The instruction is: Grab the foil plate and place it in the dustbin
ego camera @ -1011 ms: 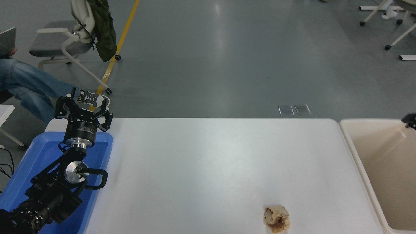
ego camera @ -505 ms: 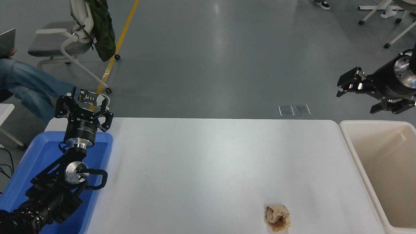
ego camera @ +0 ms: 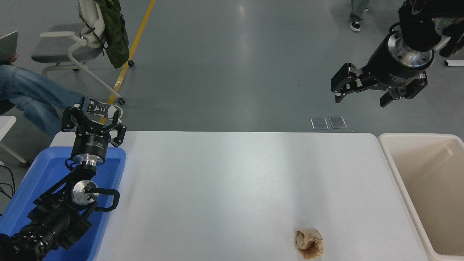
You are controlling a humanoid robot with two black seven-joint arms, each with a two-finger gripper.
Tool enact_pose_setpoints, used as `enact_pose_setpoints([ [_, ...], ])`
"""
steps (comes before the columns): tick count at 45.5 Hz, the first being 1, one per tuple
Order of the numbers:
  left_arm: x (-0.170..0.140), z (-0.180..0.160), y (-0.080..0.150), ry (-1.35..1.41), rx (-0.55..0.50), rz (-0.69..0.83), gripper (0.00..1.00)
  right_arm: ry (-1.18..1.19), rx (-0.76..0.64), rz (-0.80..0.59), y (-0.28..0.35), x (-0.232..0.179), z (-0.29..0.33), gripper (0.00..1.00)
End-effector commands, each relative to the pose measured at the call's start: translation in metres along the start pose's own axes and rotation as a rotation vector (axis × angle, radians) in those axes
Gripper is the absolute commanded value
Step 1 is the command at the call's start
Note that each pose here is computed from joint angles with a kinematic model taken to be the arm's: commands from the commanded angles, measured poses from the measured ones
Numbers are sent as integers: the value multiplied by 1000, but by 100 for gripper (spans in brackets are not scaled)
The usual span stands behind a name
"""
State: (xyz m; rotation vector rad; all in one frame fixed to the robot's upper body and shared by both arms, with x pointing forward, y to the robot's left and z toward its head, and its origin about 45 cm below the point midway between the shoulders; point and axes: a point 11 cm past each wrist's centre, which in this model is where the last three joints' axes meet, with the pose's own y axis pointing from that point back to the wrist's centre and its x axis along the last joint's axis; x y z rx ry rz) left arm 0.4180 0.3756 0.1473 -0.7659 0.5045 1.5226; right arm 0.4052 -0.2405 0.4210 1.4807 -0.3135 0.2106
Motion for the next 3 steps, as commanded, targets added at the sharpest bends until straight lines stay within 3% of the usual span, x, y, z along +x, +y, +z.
enact_pose_setpoints([
  [1, 0, 0, 0, 0, 0, 0, 99, 43, 4, 10, 8, 0, -15, 100],
  [3, 0, -1, 0, 1, 1, 0, 99, 40, 18, 11, 8, 0, -17, 100],
])
